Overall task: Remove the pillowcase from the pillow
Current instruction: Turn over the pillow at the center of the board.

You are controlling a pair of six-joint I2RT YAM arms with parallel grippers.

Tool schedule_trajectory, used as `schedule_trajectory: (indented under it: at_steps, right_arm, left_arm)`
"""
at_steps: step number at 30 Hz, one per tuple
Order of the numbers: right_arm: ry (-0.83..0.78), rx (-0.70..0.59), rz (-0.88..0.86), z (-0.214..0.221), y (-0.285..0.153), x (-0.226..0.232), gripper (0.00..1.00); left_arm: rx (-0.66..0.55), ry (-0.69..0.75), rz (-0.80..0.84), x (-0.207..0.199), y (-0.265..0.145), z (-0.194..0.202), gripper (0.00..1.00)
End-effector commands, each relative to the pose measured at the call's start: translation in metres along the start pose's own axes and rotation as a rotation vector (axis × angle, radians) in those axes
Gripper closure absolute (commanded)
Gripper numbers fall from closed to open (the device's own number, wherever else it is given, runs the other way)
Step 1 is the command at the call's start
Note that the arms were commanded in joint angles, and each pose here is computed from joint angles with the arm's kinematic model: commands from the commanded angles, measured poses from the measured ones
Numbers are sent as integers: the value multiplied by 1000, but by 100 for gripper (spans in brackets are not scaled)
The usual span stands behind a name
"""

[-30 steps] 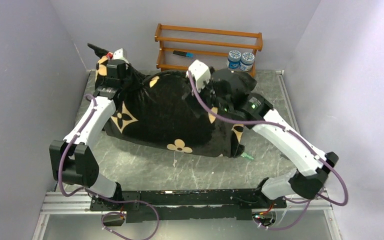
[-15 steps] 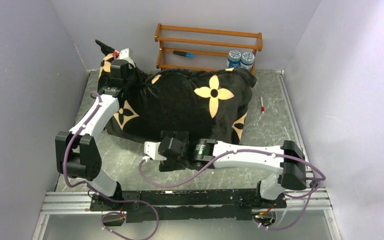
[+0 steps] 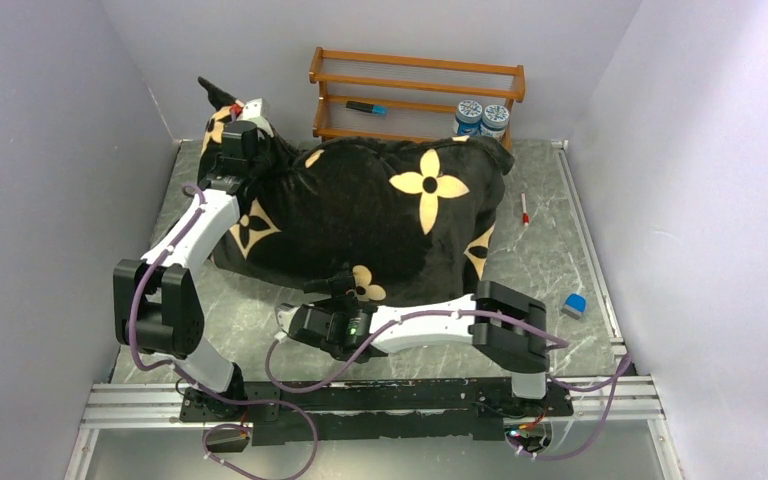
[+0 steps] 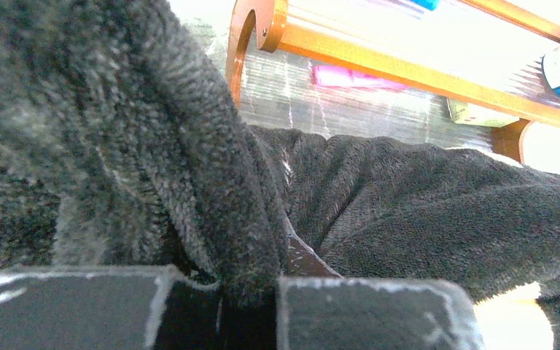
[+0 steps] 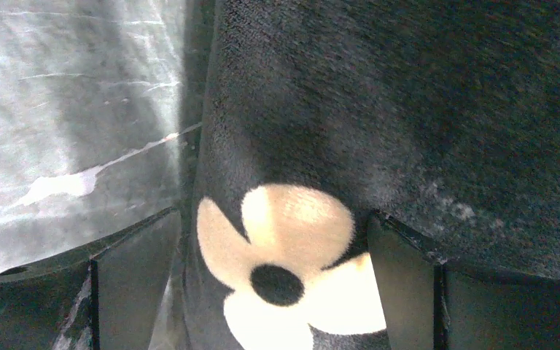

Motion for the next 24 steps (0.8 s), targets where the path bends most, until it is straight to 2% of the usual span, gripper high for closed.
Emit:
schedule_trajectory:
  at_steps: [1,7,9,12,16,17,24]
  right_arm:
    - [0,138,139,2,22,-1,0]
    - [35,196,190,1,45,-3,10]
    - [48,182,193,0,47,-7,20]
    - [42,183,184,1,48,-13,47]
    - [82,156,171,2,34,-29,91]
    - [98,147,177,4,28,-35,100]
    - [168,65,221,15,-22,-79,100]
  left_arm:
    - [338,17,-43,21,0,60,91]
    - [335,33,-40,19,-2,60,90]
    - [335,35,-42,19,-3,59,90]
    - [339,32,-25,15,-5,58,90]
    - [324,46,-2,8,-11,54,90]
    - [315,52,-7,7,-12,51,90]
    - [246,69,-6,-14,-32,20,92]
Point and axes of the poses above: each gripper's point midway between its finger pads, its own y axis out along the fingers, its own x axis along the line the jaws close on, z = x × y, the point moved 10 cm from there along -y, back along the fingers, and after that the axes turned 15 degrees about -y, right-handed, at the moved point
